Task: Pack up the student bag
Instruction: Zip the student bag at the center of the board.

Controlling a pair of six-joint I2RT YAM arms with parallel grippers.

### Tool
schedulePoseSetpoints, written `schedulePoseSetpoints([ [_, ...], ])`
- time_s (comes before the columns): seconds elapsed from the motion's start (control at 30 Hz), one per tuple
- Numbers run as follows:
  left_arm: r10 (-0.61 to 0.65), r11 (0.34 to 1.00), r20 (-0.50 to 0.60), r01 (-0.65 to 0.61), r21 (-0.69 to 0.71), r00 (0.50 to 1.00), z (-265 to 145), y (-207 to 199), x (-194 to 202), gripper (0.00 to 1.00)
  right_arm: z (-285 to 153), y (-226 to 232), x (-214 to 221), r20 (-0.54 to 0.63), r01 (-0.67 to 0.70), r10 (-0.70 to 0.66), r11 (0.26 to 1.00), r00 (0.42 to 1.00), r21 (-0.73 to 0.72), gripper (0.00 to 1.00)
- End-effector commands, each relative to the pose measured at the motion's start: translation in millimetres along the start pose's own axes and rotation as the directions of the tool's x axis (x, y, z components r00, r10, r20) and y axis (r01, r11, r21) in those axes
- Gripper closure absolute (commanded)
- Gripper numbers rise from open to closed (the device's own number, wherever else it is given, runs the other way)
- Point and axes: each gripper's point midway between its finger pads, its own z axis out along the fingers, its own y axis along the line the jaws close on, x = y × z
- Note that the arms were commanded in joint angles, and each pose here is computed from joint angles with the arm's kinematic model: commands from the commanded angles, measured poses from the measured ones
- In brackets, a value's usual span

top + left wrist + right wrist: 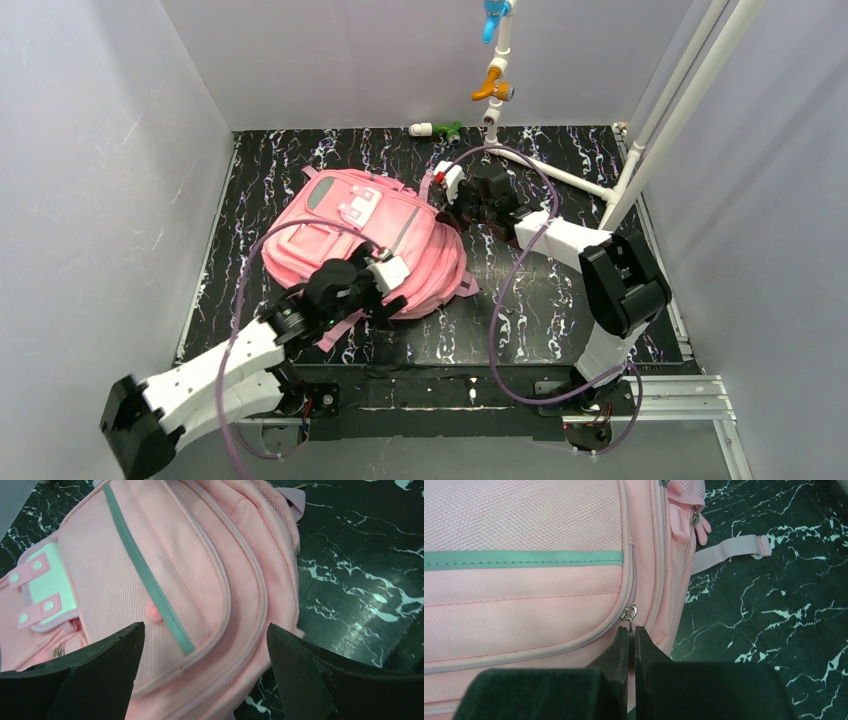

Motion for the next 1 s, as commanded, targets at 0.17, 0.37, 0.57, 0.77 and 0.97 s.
schedulePoseSetpoints([
  [0.17,0.052,0.999,0.111,-0.052,-0.001,0.992,80.9,6.7,-61.3,0.15,-38.4,-0.3,-30.7,0.081,-0.020,0.015,0.998,0.997,0.062,0.99],
  [0.37,0.125,0.991,0.045,-0.122,-0.062,0.991,106.7,6.8,-50.2,0.26,-37.9,0.6,-25.3,0.075,-0.024,0.019,0.998,0.997,0.065,0.99],
  [0.57,0.121,0.985,-0.052,-0.127,-0.114,0.991,93.0,8.6,-9.7,0.76,-26.3,-27.8,-25.0,0.074,-0.049,0.037,0.985,0.997,0.164,0.99],
  [0.77,0.083,0.994,-0.094,-0.090,-0.068,0.992,72.3,-6.3,22.5,1.00,4.1,-59.6,-21.5,0.040,-0.039,0.032,0.978,0.999,0.205,0.99],
  [0.97,0.080,0.995,-0.086,-0.085,-0.050,0.993,70.7,-10.6,23.5,1.00,35.6,-74.4,-38.0,0.051,0.054,-0.062,0.987,0.997,0.152,0.95],
])
